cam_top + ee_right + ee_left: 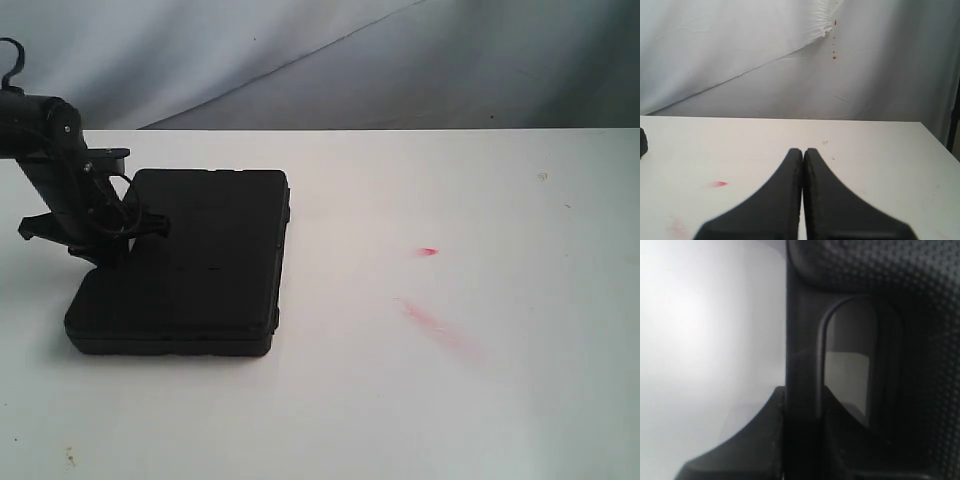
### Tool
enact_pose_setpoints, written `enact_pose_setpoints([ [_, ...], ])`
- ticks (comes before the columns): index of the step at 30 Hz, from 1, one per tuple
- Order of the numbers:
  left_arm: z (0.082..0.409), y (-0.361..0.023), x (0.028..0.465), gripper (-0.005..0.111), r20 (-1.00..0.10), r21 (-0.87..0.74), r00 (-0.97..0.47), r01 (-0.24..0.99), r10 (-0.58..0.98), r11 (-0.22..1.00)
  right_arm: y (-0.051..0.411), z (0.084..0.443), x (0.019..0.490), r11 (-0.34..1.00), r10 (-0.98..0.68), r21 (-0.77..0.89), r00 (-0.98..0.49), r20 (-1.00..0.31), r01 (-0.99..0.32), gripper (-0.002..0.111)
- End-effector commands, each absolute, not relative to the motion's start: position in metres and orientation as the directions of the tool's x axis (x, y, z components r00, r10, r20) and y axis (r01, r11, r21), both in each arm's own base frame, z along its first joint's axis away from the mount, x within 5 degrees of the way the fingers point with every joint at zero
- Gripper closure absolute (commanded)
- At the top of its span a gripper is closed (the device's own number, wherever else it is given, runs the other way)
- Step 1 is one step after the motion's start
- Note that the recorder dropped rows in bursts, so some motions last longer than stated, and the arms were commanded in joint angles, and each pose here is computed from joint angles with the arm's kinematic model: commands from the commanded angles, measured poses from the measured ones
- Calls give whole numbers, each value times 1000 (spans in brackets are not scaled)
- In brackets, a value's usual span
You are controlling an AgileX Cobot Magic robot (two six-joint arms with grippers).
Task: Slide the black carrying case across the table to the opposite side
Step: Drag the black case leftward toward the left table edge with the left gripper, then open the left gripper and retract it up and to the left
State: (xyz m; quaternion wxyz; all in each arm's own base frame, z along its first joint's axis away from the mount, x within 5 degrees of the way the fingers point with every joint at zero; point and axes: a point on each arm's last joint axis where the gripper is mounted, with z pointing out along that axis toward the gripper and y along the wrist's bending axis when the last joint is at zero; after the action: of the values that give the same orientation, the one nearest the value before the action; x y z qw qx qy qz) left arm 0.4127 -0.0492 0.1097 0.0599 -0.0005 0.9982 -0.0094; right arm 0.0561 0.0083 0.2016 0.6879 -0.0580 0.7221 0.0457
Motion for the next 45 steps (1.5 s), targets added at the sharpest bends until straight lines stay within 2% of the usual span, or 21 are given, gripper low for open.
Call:
enact_pose_setpoints([
  [1, 107, -36, 411, 107, -131, 10, -991, 33, 34, 999, 8, 202, 56, 990, -10, -5, -34, -999, -139, 108],
  [7, 102, -24, 407, 107, -123, 19, -992, 14, 16, 1000, 8, 202, 56, 990, -10, -5, -34, -999, -139, 108],
  [39, 102, -11, 410, 107, -142, 20, -990, -16, -13, 1000, 8, 202, 56, 990, -10, -5, -34, -999, -139, 108],
  [42, 102, -11, 411, 103, -153, 19, -988, -16, -13, 1000, 8, 202, 56, 990, -10, -5, -34, -999, -139, 108],
  [45, 102, -12, 411, 94, -157, 19, -987, -16, -13, 1000, 8, 202, 56, 990, -10, -5, -34, -999, -139, 108],
])
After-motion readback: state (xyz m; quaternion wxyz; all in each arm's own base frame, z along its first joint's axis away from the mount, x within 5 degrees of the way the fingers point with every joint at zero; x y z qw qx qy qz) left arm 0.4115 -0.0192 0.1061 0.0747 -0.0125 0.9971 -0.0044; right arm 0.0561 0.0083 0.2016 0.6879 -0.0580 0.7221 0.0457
